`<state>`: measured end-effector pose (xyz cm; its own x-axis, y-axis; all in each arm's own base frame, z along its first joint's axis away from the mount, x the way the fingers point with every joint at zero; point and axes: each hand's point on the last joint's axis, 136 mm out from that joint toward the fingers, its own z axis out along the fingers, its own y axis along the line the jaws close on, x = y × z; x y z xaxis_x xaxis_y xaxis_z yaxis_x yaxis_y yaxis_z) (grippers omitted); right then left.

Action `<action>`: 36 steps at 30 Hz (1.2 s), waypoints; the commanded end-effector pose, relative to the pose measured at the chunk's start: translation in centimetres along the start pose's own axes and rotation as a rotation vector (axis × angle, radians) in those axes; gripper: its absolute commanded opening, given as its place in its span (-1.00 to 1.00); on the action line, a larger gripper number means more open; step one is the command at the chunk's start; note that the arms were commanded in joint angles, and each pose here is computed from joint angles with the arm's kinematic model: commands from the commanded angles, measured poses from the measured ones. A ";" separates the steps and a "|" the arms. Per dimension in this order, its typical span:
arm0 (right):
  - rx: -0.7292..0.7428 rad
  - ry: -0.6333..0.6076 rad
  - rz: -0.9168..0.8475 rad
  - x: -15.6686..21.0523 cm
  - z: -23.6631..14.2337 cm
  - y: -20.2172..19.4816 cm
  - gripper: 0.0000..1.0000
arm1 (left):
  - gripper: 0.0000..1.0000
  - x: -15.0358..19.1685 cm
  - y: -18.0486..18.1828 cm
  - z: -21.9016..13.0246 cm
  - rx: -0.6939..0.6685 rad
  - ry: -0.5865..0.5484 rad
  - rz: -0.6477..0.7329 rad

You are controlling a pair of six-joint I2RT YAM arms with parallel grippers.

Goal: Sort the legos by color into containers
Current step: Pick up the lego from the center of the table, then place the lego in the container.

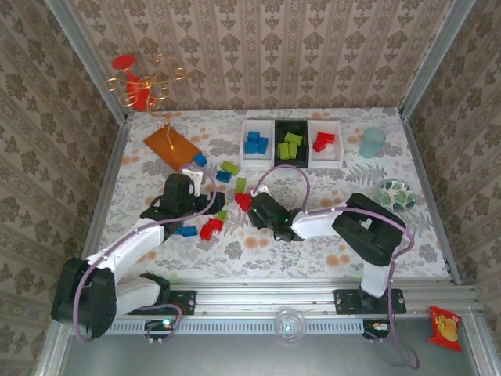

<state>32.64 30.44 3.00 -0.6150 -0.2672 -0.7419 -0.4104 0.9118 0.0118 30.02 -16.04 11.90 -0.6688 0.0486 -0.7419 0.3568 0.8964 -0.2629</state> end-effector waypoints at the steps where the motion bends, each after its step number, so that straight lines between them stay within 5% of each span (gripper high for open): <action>1: -0.060 -0.031 -0.041 -0.3 0.9 1.0 -0.12 | 0.78 -0.5 0.2 -0.6 -0.009 -0.021 0.007; 16: -0.140 -0.032 -0.082 -1.3 4.1 0.7 -0.15 | 0.78 -0.4 0.1 -0.5 -0.001 -0.016 0.004; 22: -0.216 -0.037 -0.103 -2.0 3.9 1.0 -0.42 | 0.78 -0.3 0.2 -0.3 -0.002 -0.011 0.003; 30: -0.226 -0.111 0.021 -4.7 -0.9 -1.4 -0.63 | 0.77 -0.3 -1.0 -0.1 0.065 -0.011 -0.003; 36: -0.115 -0.240 0.220 -9.6 -6.2 -8.5 -0.62 | 0.77 -0.6 -2.3 0.1 0.137 -0.022 -0.012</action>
<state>36.81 26.14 11.53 -0.5293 -0.0891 -0.8437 -0.4626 0.8640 0.1989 29.78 -17.34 12.79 -0.6552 0.0438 -0.7542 0.4131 0.8566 -0.3091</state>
